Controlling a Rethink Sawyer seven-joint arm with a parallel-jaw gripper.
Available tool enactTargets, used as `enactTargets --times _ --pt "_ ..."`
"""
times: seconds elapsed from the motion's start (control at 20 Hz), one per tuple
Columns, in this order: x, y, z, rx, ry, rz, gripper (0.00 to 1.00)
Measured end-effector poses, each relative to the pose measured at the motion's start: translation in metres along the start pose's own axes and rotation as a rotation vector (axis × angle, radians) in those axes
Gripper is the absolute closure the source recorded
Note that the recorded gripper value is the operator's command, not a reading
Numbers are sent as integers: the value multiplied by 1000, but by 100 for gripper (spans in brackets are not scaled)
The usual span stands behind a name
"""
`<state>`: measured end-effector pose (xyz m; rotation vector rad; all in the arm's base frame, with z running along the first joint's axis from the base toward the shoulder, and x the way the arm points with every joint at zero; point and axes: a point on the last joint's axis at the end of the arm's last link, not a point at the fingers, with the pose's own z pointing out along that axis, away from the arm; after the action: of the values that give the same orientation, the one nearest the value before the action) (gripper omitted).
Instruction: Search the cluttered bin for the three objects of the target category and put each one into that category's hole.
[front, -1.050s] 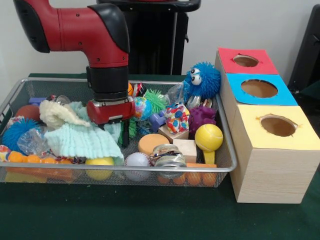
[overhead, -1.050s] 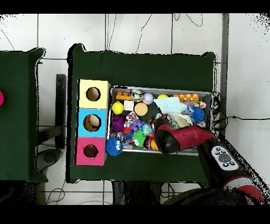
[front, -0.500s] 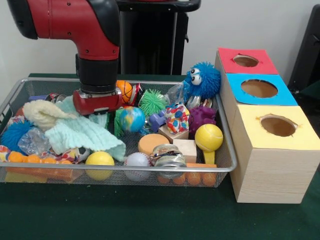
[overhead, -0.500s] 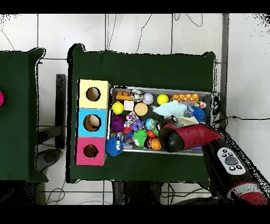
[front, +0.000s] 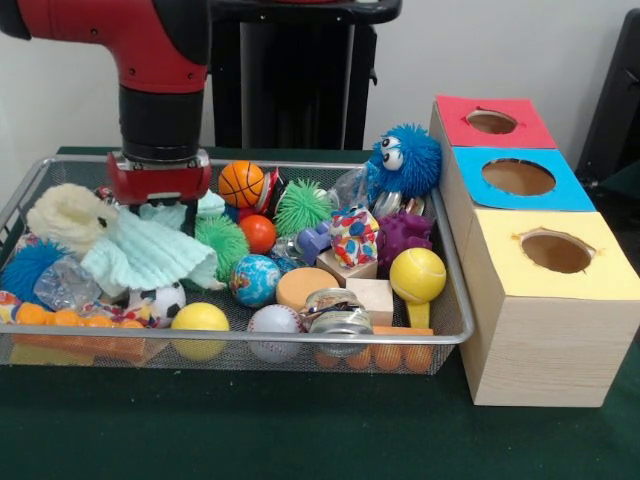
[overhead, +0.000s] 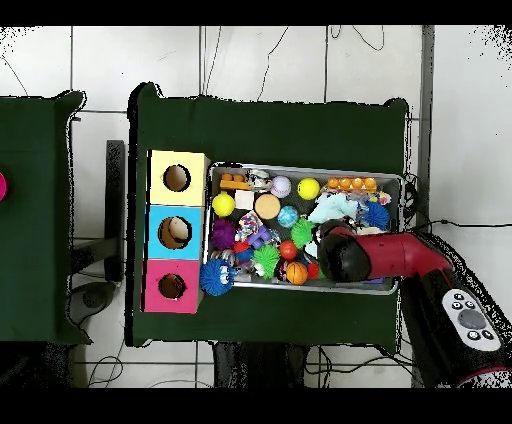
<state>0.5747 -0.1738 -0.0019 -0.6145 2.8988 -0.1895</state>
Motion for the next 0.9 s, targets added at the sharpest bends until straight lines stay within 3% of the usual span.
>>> enactTargets --times 0.25,0.9 --pt "-7 -16 -16 -2 5 41 0" --pt "-41 -29 -45 -50 -61 121 0"
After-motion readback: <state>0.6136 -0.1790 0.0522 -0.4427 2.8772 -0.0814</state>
